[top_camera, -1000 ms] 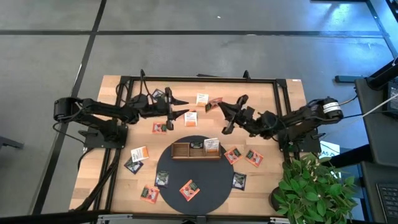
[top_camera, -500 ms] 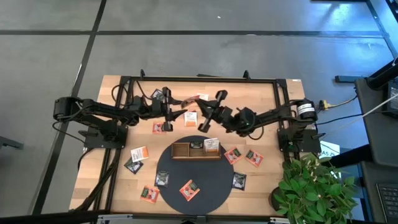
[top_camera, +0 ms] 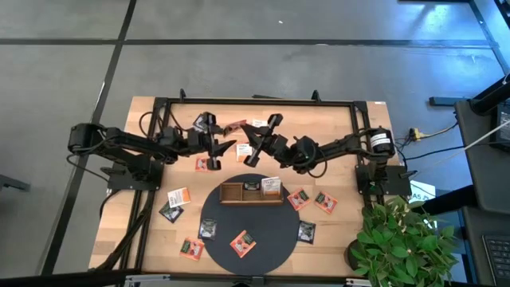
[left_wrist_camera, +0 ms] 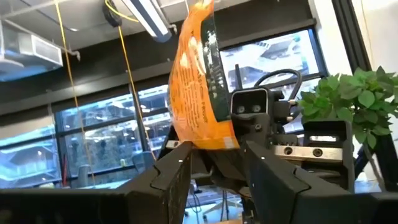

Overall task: Pick & Place Tea
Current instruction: Put the orange tea bag into the left section of the wooden organizer

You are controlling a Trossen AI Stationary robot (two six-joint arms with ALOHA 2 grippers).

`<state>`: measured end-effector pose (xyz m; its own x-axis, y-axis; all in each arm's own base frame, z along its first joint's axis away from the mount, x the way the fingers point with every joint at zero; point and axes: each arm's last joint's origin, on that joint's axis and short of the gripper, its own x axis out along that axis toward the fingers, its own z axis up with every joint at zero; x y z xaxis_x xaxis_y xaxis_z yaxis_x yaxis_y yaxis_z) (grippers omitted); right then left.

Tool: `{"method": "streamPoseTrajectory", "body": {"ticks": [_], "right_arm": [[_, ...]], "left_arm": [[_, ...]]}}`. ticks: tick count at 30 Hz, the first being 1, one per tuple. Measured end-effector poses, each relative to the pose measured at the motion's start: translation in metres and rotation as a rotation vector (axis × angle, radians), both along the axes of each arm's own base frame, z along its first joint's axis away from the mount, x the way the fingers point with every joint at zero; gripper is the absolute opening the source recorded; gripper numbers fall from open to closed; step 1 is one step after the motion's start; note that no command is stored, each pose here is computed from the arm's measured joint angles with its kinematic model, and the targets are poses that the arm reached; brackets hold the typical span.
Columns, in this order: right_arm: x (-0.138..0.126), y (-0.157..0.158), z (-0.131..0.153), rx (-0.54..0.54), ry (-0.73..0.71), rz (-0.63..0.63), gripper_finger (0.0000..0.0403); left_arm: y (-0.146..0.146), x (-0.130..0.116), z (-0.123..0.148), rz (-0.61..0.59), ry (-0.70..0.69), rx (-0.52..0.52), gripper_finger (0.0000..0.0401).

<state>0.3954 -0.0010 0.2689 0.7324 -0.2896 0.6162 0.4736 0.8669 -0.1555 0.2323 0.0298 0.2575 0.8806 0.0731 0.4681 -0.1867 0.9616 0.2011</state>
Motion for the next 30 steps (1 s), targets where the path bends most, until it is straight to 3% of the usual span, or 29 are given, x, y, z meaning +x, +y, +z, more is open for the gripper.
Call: {"method": "streamPoseTrajectory", "body": {"ticks": [11, 23, 30], "right_arm": [[0.0002, 0.0006, 0.0001, -0.012, 0.0, 0.017, 0.0013], [0.0011, 0.0009, -0.001, -0.017, 0.014, 0.026, 0.0013], [0.005, -0.0014, -0.0069, -0.025, 0.121, -0.102, 0.0046]], "left_arm": [[-0.0069, -0.0022, 0.0052, 0.08, -0.06, 0.016, 0.0134], [-0.0059, -0.0023, 0.0051, 0.127, -0.053, 0.05, 0.0011], [-0.0056, -0.0013, 0.0032, 0.132, -0.033, 0.049, 0.0005]]}}
